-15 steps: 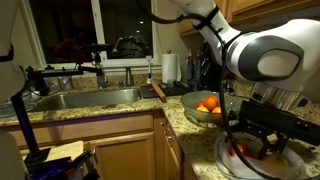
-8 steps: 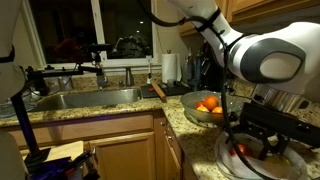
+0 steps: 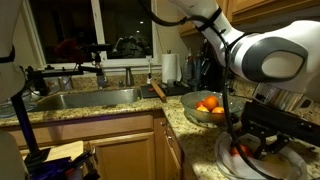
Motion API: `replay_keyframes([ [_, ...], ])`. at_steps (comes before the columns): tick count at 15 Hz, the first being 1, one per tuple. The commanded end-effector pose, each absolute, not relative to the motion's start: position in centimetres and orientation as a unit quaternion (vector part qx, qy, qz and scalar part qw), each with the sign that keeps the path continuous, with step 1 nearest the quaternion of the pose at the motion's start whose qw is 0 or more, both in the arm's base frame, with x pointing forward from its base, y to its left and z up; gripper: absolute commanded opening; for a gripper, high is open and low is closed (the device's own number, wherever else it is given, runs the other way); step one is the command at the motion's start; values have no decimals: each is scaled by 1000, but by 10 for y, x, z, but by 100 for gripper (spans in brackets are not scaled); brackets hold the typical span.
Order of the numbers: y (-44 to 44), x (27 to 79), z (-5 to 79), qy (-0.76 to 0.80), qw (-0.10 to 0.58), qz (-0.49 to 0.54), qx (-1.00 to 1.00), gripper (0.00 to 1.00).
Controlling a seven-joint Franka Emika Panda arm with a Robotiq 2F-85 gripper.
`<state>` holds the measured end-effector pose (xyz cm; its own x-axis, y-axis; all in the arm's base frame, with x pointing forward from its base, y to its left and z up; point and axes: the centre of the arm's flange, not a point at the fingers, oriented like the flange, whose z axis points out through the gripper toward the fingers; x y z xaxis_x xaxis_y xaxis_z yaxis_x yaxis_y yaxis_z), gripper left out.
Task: Put the apple into the bowl.
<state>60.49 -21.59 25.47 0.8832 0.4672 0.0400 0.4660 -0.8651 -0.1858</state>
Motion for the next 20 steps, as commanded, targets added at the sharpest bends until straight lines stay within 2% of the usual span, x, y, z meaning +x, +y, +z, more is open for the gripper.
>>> replay_keyframes([
  [1, -226, 606, 259, -238, 108, -1, -965, 38],
  [10, -228, 606, 257, -235, 118, 10, -965, 38],
  [20, -223, 611, 291, -238, 101, -12, -966, 38],
])
